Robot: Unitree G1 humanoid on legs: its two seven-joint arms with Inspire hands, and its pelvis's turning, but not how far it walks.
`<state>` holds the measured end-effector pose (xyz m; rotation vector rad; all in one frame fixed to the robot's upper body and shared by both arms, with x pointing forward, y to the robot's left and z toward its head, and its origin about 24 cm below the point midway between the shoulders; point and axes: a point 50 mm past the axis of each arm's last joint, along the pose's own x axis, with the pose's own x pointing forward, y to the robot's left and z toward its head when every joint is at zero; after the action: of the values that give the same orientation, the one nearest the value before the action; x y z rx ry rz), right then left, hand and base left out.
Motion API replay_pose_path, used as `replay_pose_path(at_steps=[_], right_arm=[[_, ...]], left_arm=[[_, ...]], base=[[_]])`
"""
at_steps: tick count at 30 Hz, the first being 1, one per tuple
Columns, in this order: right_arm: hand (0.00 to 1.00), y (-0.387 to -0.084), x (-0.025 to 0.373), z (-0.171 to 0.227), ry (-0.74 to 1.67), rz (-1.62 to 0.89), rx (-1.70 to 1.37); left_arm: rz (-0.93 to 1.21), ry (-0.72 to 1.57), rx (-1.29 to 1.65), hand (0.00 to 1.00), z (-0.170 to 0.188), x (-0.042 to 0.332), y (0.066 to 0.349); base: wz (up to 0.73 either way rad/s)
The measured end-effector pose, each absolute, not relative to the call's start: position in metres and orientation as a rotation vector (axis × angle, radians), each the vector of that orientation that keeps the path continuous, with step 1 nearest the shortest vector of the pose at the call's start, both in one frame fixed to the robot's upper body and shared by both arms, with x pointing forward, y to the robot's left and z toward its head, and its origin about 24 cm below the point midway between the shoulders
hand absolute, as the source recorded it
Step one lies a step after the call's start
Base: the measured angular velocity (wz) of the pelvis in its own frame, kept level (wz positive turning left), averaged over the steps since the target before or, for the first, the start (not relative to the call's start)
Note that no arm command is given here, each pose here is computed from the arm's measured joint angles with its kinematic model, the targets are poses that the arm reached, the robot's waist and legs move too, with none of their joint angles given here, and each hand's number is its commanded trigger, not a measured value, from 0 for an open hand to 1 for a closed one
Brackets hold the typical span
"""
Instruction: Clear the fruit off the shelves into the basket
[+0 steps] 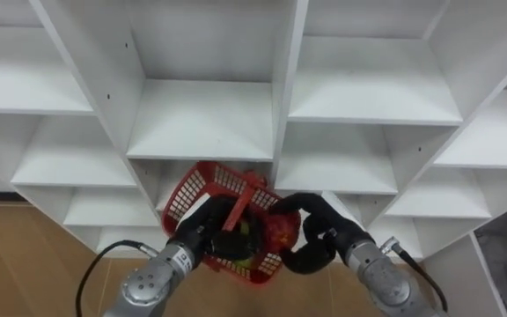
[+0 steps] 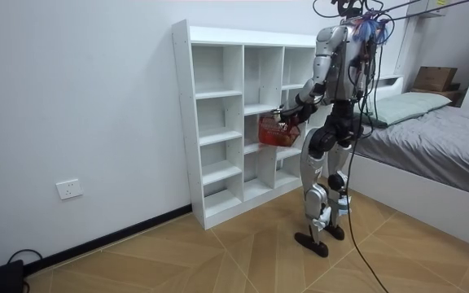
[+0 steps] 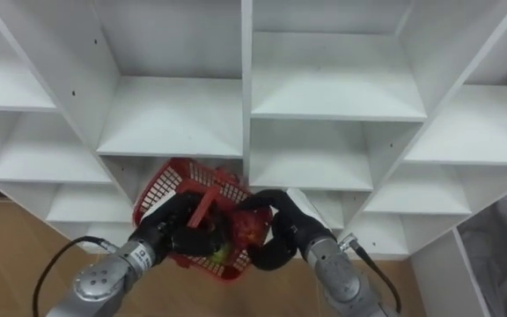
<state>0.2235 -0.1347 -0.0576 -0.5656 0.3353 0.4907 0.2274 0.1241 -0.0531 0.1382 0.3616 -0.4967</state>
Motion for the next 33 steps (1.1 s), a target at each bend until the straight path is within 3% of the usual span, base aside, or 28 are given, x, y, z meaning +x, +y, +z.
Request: replay_pose_path(at_steps=[15, 16, 17, 18, 33], right_arm=[[0.99, -0.128, 0.222, -0.057, 0.323, 0.531, -0.595], [0.78, -0.128, 0.222, -0.057, 0.323, 0.531, -0.595], [0.43, -0.128, 0.222, -0.057, 0.323, 0.531, -0.595], [0.00, -0.128, 0.222, -0.057, 0.323, 0.531, -0.595], [0.00, -0.127, 0.222, -0.057, 0.319, 0.526, -0.591]], left_arm=[[-0.569, 0.301, 0.122, 1.00, -0.041, 0.228, 0.114], [-0.571, 0.298, 0.122, 1.00, -0.040, 0.228, 0.113], [-0.572, 0.295, 0.121, 1.00, -0.040, 0.228, 0.113], [-0.573, 0.296, 0.122, 1.00, -0.040, 0.228, 0.113], [-0.584, 0.291, 0.118, 1.00, -0.039, 0.226, 0.112]], base=[[-0.04], [0.00], [0.00], [0.00], [0.00]])
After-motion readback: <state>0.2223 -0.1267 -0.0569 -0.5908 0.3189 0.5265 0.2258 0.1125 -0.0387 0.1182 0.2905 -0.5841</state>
